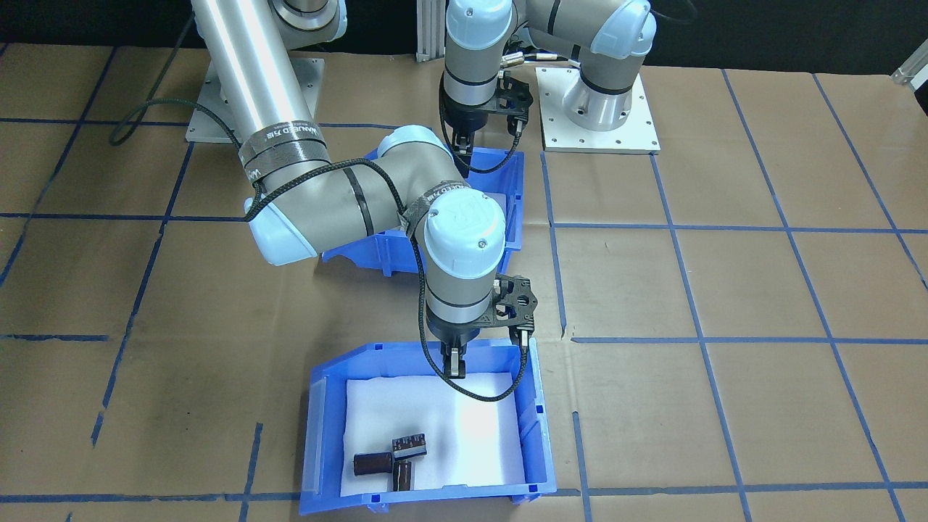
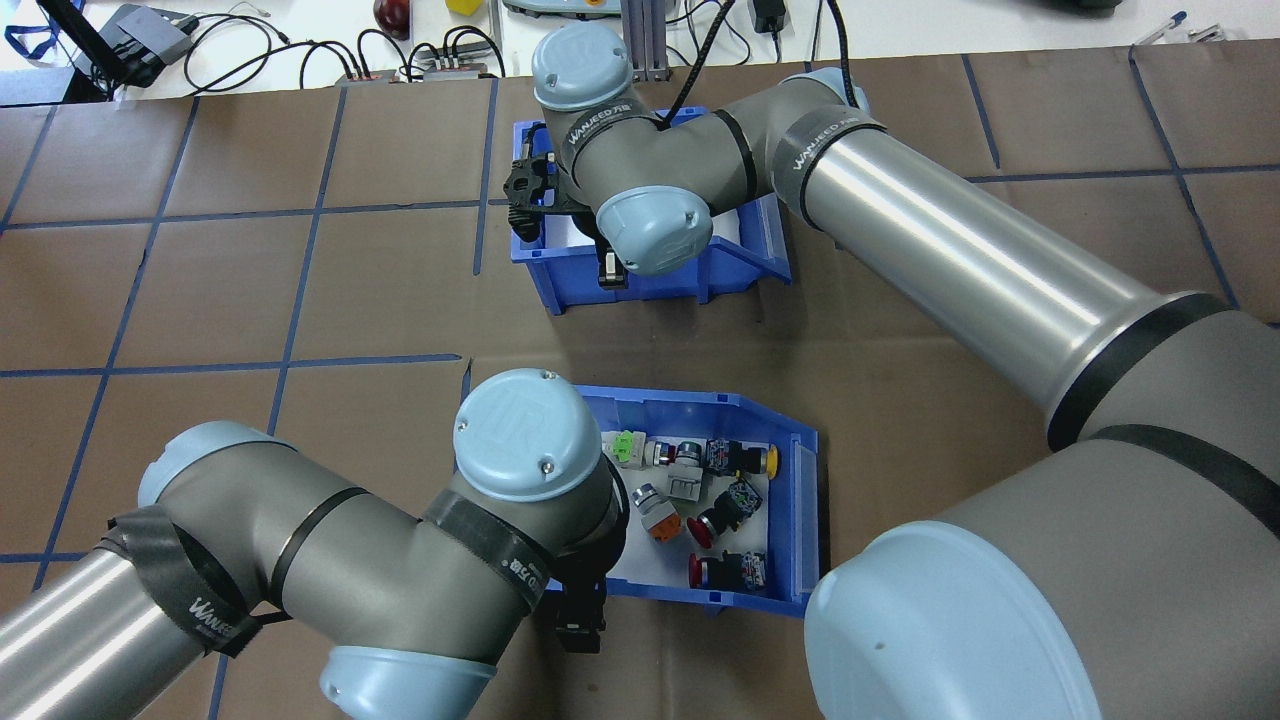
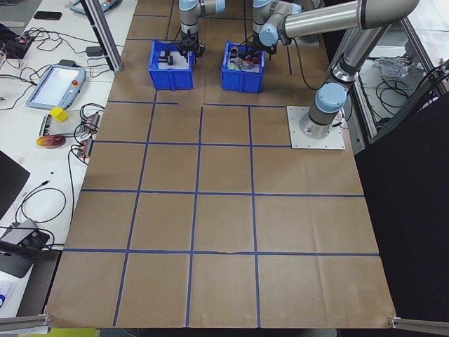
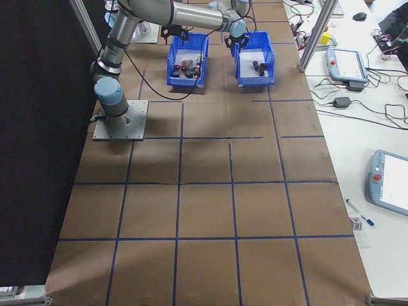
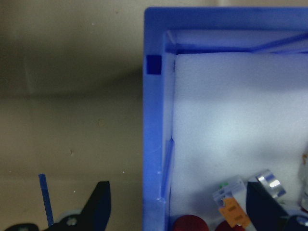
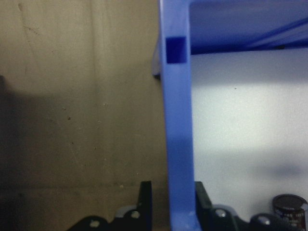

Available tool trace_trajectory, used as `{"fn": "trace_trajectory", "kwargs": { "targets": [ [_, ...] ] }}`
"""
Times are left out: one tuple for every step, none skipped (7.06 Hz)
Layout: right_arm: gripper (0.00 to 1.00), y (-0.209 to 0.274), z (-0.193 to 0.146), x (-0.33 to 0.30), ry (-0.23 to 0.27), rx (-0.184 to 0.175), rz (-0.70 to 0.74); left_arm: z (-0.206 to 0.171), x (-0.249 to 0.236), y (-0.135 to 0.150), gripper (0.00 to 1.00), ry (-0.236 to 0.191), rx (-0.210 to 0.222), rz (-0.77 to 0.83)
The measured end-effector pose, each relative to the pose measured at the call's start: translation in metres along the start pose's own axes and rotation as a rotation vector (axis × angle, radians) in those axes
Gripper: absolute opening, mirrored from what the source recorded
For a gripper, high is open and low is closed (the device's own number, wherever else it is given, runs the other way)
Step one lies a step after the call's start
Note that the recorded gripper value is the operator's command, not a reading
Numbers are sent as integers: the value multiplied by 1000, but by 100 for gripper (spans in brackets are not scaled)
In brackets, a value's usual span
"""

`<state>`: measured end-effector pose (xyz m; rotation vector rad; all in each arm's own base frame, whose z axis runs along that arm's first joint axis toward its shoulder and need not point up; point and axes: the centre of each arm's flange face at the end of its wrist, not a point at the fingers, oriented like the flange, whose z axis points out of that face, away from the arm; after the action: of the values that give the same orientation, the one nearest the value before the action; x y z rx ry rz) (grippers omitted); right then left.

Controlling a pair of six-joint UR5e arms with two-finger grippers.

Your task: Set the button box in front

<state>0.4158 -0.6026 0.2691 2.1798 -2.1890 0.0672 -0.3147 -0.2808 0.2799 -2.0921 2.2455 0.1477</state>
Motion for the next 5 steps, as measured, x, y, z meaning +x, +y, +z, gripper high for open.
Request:
{"fn": "trace_trajectory", "kwargs": {
  "targets": [
    [7,1,-10,2,17,3,1,4,-1,2,80,-7,5,-8],
    [7,5,-23,6,43,-1,5,8,-1,3,71,-14,8,-20],
    [7,14,-38,14,72,-5,14,10,0,4,53,-17,9,-28],
    [7,30,-55,23,100,-15,28,11,1,5,25,-13,5,-32],
    [7,63,-69,38,119,-34,37,11,4,7,4,0,-5,-32]
  ]
}}
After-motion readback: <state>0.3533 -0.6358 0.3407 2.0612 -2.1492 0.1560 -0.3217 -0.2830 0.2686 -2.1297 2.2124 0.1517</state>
